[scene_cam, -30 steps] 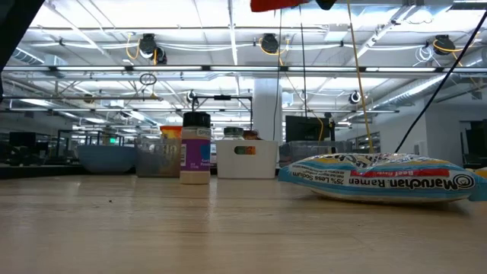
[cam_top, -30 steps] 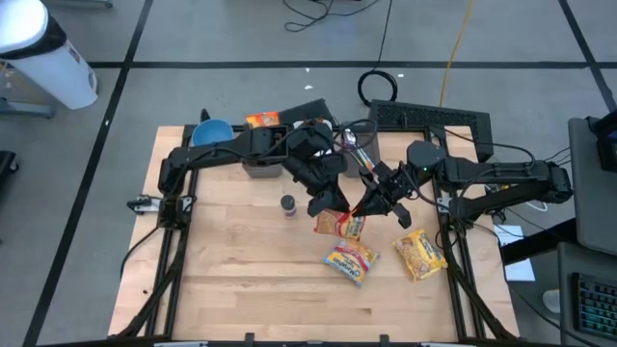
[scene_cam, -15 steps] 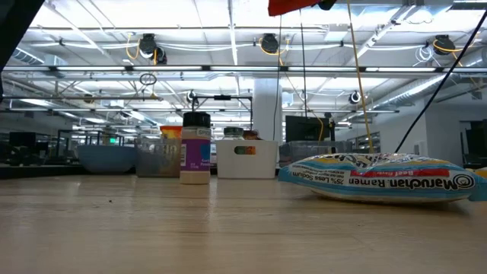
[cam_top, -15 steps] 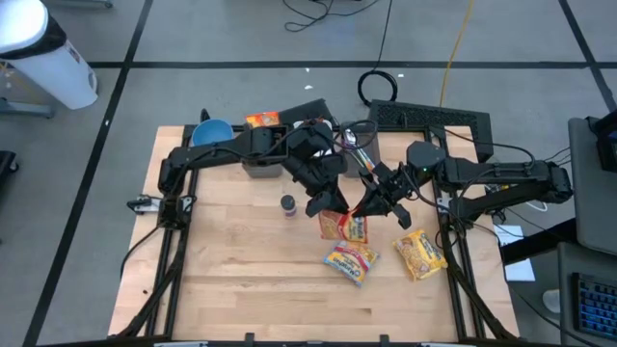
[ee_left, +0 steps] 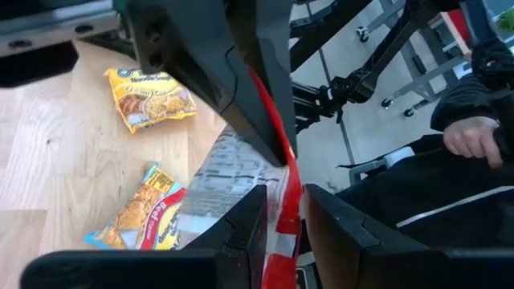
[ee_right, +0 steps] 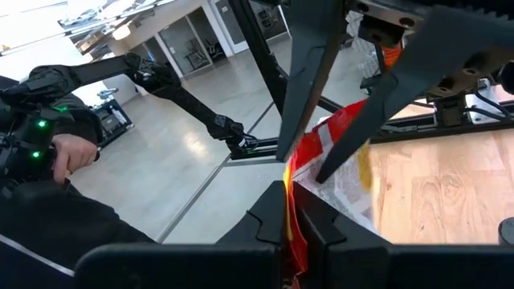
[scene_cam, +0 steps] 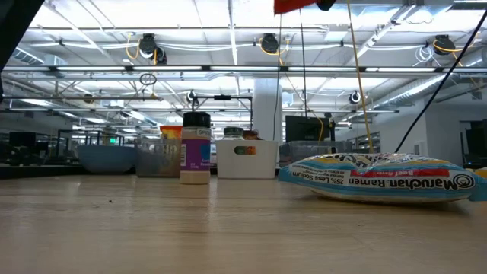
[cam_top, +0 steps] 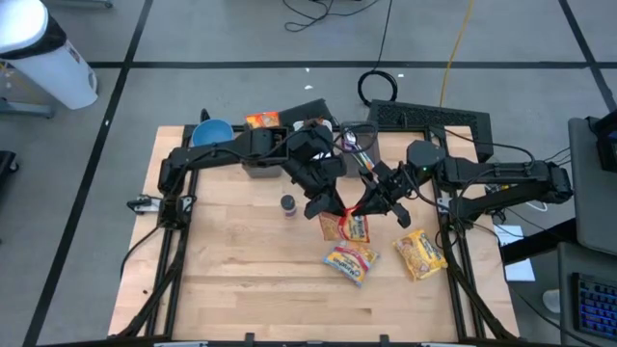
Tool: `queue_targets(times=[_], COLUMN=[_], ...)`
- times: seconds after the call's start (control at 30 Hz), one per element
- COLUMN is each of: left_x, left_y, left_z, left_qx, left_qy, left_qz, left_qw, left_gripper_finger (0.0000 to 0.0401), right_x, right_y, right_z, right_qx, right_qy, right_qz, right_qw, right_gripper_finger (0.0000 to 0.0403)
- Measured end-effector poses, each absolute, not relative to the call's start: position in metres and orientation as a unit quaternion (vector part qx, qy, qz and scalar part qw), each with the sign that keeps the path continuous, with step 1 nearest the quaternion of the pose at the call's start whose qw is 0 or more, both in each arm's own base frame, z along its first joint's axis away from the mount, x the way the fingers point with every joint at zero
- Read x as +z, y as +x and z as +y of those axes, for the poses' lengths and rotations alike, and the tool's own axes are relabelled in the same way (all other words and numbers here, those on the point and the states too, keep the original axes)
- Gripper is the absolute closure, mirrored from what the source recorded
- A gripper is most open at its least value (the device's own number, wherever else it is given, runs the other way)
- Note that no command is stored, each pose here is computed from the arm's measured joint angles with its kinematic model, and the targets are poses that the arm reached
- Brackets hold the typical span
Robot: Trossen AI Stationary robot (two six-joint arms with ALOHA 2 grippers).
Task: Pick & Place Food Item
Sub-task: Put the red noodle pack into the left black bin
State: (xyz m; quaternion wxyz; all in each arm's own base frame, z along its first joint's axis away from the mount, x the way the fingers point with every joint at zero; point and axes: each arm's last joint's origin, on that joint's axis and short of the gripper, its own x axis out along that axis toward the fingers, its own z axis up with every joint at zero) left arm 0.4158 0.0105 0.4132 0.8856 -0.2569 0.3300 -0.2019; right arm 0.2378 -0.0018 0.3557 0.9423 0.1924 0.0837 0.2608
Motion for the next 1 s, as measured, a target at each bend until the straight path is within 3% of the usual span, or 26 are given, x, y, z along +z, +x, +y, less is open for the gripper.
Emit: queue_targets(times=[0.53,0.8,1.0], left_x=[0.4116,0.4127,0.4138], left_y=[0.4149,0.4158,0.4163], left_z=[0.0108,0.0117,0.0114], left_qx=[-0.195,-0.194,-0.207], left_qy=[-0.250,-0.246,-0.238], left_qz=[0.337,0.329,0.322], left_qw=[0.887,0.891,0.893], left_gripper_finger=[0.0312,0.0389,0.0390], right_x=[0.3569,0.3569,0.3572], right_y=[0.2379,0.2378,0.2376], right_z=[-0.0017,-0.0017,-0.0017], right_qx=[0.262,0.262,0.263], right_qy=[0.192,0.192,0.192], right_qz=[0.078,0.079,0.078], right_qw=[0.943,0.942,0.942], right_gripper_finger=[0.0403,0.0403,0.0403])
